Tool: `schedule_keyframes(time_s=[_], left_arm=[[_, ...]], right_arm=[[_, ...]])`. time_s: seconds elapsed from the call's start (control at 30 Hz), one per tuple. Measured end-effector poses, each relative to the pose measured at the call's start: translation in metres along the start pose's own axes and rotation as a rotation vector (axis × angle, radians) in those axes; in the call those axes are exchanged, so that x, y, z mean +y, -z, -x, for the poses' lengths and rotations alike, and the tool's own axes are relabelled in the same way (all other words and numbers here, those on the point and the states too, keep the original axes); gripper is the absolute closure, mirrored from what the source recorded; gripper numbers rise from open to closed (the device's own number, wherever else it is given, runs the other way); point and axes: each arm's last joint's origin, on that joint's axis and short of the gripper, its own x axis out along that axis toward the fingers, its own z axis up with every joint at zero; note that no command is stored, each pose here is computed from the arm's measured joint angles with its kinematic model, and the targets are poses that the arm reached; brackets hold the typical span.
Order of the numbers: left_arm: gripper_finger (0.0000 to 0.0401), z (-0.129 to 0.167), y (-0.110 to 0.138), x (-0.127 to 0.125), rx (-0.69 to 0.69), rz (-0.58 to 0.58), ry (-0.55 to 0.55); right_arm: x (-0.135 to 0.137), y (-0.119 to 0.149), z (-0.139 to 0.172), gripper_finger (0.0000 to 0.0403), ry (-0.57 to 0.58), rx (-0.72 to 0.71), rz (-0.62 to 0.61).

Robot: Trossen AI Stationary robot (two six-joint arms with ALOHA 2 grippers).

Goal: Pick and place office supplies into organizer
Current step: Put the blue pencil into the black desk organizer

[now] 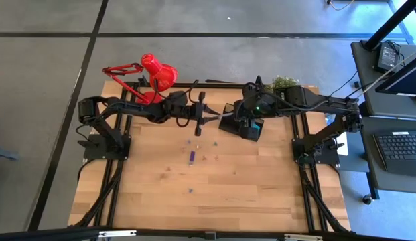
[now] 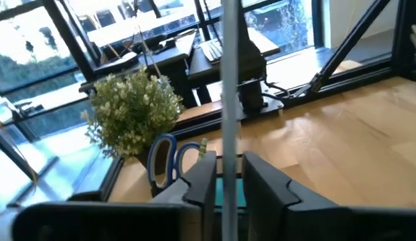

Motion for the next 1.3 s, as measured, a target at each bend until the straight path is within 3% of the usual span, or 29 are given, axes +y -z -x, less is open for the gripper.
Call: schedule_keyframes(time_s=[0.23,0.4,0.73,0.93,1.3], left_arm=[[0.0273,-0.002,-0.001,-0.005,0.001,-0.036,0.011],[0.0251,-0.001,0.002,-0.002,0.038,-0.011,-0.026],[0.0251,0.004,0.012,0.010,0.105,0.089,-0.065],[0.0249,0.004,0.015,0.009,0.135,0.093,-0.045],[0.0252,0.004,0.015,0.006,0.135,0.118,-0.030]], right_arm=[[-0.007,0.004,-0.002,0.0379,0.013,0.034,-0.025],[-0.014,0.011,-0.003,0.0379,0.043,0.094,-0.049],[-0.031,0.024,0.007,0.0379,0.090,0.150,-0.104],[-0.032,0.036,0.024,0.0379,0.131,0.092,-0.127],[-0.028,0.085,-0.008,0.0379,0.159,0.055,-0.196]])
